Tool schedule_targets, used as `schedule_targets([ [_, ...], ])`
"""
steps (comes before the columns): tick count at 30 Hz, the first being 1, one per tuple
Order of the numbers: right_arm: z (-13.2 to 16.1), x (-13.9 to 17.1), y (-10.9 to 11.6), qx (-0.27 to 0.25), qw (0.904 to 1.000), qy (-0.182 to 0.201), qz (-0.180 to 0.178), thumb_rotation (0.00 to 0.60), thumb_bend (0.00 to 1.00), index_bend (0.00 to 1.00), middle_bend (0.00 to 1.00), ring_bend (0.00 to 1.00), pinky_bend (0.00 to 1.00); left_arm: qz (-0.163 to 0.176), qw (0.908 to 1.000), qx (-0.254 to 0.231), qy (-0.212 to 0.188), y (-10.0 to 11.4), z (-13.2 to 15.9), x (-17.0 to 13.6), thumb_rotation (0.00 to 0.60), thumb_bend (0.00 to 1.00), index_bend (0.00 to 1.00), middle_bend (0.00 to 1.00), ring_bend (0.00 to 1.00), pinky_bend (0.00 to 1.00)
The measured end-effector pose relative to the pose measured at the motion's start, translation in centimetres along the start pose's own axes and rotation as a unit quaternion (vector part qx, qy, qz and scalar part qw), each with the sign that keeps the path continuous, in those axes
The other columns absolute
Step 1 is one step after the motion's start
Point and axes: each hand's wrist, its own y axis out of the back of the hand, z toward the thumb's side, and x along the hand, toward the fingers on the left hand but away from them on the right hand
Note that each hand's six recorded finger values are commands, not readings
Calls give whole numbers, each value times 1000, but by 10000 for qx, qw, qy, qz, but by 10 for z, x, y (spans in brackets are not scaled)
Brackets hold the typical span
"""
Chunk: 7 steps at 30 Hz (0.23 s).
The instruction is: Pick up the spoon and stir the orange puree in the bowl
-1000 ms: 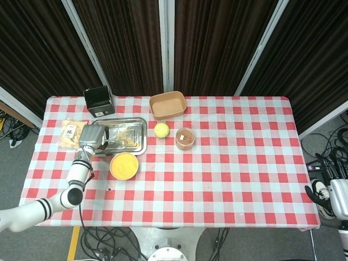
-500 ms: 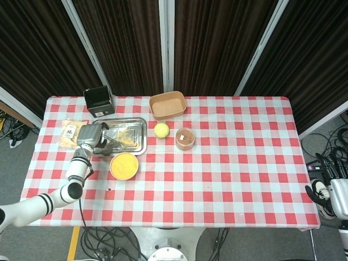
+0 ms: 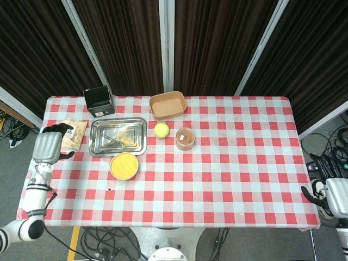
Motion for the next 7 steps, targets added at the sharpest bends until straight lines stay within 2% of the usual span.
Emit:
schedule_targets([
  [4, 4, 2, -3, -86, 9999, 65, -49, 600, 237, 0, 77, 0, 52, 369, 9993, 70, 37, 8, -26, -45, 600, 125, 324, 316, 242, 242],
  [7, 6, 3, -5, -129, 9999, 96, -43, 600, 237, 0, 72, 0, 46, 487, 9986, 124, 144, 11, -44, -83, 600, 122, 320, 295, 222, 227],
])
